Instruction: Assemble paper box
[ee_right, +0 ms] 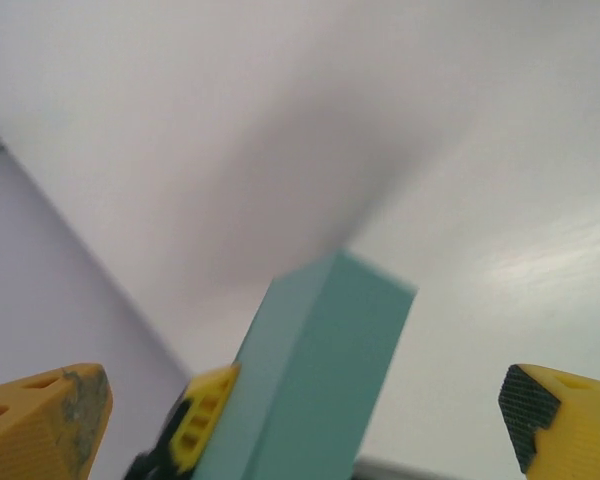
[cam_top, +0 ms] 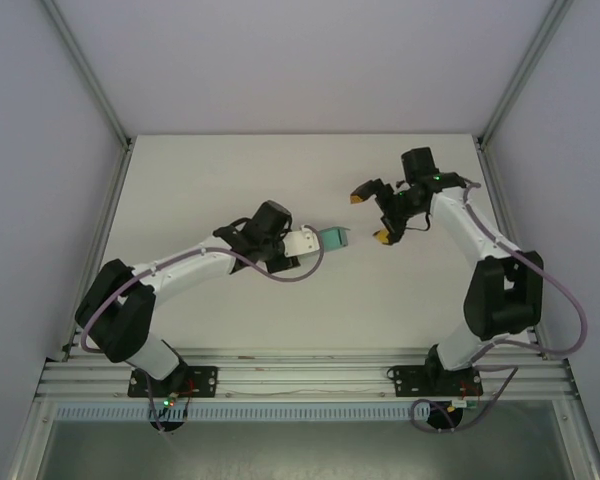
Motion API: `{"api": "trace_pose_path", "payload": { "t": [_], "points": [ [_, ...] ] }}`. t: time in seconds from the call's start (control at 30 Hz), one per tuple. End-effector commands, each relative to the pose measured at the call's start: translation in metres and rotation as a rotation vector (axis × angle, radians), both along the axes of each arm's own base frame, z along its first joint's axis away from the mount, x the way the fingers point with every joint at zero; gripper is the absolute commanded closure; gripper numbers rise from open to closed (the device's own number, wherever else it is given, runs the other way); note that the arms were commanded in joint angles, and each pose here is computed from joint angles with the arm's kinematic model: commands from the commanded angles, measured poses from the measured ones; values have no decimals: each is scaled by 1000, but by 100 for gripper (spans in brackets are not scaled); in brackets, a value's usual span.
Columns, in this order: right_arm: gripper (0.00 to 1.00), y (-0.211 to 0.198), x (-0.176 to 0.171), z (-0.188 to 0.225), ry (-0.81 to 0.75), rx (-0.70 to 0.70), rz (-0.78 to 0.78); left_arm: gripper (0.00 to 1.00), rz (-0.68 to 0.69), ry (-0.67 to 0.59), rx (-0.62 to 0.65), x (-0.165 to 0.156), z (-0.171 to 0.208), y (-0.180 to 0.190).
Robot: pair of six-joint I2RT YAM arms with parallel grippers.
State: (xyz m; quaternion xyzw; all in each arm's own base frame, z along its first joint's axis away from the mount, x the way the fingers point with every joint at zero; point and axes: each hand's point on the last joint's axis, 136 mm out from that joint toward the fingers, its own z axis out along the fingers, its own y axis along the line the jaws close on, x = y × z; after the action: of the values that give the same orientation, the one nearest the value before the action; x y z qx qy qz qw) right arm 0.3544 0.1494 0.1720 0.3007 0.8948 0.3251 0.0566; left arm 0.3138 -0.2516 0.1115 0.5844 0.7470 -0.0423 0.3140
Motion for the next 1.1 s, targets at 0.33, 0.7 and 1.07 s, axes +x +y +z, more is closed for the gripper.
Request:
{"api": "trace_pose_path", "payload": {
  "t": [0.33,0.7,1.07],
  "points": [
    [0,-3,-33,67,-1172,-405,620,53,-13,324,106,-24,-6,10],
    [4,47,-71,34,-1066,-362,1099,53,-64,427,209,-31,-30,5],
    [47,63,-54,-14,-797,-379,1285,53,-116,446,182,-31,-34,-6]
  ]
}}
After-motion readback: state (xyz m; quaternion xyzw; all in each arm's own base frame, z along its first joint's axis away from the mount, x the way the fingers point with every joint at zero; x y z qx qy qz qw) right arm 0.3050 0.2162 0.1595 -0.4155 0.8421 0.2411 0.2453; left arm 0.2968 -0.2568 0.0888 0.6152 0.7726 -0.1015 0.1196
